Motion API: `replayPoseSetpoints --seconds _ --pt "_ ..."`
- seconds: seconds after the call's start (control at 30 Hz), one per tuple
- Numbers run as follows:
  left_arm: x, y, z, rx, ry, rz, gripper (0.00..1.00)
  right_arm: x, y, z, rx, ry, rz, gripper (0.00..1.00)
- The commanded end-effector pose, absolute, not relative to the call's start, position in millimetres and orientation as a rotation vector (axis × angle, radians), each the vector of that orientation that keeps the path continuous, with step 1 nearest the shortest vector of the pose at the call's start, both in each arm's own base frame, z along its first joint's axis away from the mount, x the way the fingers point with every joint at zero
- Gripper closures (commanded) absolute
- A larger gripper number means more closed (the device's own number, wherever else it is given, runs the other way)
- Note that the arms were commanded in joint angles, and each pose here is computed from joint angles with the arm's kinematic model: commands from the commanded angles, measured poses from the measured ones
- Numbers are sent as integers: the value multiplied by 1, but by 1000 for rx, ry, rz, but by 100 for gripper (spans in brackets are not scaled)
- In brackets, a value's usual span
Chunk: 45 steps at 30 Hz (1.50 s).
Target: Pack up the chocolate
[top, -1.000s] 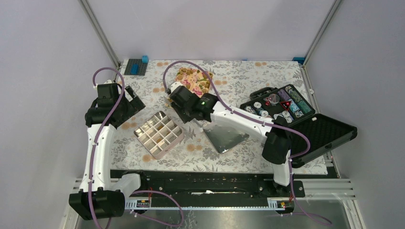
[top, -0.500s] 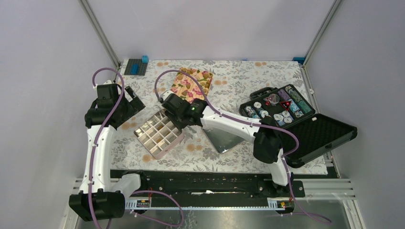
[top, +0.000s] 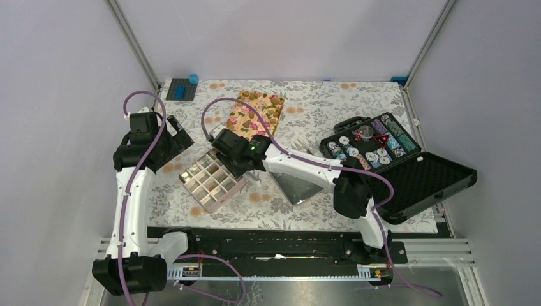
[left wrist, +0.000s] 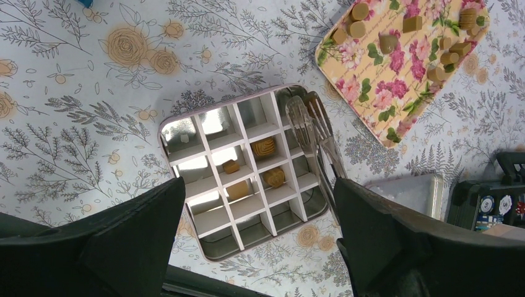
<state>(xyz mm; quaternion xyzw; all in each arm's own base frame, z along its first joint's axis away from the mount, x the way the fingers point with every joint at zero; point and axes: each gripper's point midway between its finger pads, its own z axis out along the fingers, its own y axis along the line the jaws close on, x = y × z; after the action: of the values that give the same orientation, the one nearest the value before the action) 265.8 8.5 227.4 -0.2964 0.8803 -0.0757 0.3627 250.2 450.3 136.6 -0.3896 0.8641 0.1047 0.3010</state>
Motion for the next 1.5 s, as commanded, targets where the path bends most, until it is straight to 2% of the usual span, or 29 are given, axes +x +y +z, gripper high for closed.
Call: replayPoseSetpoints --seconds 0.0,0.13,0.37,0.53,0.73,1.07,1.27,1.47 --pt "269 10 238 -741 2217 -202 1 251 467 159 -1029 2233 330 68" --pt "269 10 237 -742 2219 -202 1 250 467 158 -1029 2235 325 59" --pt "269 11 237 -742 2220 -201 1 251 467 159 -1024 2234 319 55" --pt "269 11 236 -741 2222 -199 1 253 466 164 -1014 2223 318 57" --pt "269 11 236 -743 2221 -201 1 260 468 193 -960 2158 337 66" --pt "267 11 238 -741 2218 -196 1 285 439 215 -793 2106 284 71" --pt "267 11 238 -739 2217 -199 1 306 414 212 -693 2135 283 71" --pt "267 11 238 -739 2218 -200 1 325 405 181 -694 2205 244 62"
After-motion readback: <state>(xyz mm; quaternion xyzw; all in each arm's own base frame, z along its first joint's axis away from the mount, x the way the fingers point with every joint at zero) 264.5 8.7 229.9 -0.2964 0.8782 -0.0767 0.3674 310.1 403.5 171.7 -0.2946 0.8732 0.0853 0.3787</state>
